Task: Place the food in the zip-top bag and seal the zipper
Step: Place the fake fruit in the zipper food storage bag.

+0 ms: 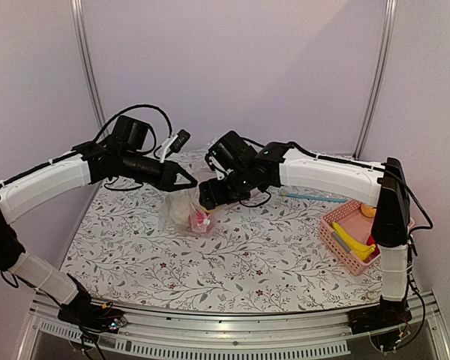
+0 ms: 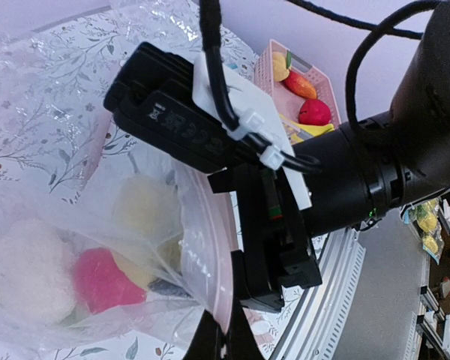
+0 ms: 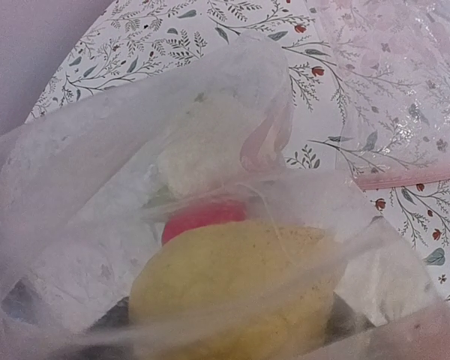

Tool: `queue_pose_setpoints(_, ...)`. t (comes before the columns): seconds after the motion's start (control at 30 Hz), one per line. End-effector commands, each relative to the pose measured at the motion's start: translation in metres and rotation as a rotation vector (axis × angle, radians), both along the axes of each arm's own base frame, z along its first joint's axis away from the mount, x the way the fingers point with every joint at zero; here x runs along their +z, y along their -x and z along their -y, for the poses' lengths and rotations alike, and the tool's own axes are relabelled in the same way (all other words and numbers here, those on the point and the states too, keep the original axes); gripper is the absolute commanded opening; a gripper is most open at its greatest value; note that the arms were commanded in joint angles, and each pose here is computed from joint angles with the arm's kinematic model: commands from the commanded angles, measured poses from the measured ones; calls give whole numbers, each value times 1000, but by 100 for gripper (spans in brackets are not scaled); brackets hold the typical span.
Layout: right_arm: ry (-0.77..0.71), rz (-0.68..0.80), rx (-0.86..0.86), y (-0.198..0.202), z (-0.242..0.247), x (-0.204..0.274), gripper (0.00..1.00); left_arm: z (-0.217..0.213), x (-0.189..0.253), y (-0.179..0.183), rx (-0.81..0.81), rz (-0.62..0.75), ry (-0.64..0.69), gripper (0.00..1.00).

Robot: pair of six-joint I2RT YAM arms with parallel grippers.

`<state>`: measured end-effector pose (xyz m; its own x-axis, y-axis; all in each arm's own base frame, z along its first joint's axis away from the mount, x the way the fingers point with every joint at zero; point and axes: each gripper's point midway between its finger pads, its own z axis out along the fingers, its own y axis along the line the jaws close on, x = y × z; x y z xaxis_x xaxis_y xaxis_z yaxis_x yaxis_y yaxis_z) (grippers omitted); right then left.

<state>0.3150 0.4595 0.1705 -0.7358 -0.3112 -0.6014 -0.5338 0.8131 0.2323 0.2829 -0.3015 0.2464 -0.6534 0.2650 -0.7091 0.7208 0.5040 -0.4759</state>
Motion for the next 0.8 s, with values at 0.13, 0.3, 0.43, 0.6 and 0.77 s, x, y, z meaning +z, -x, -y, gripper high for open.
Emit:
queue_pose_setpoints(0.13,22,39,-19,-7,3,5,85,4,5,5,-22,23,10,0)
queue_pose_setpoints(0.3,17,46,-14,-7,2,9,94,3,5,5,-19,26,8,0)
queue_pose_setpoints(0.43,10,54,-10,-7,2,13,94,3,4,5,-18,25,7,0)
queue_pose_setpoints(0.6,-30,43,15,-2,-2,21,93,0,4,1,2,31,-3,0)
queue_pose_setpoints(0.77,-124,48,57,11,-3,45,93,-15,3,-15,89,39,-26,0)
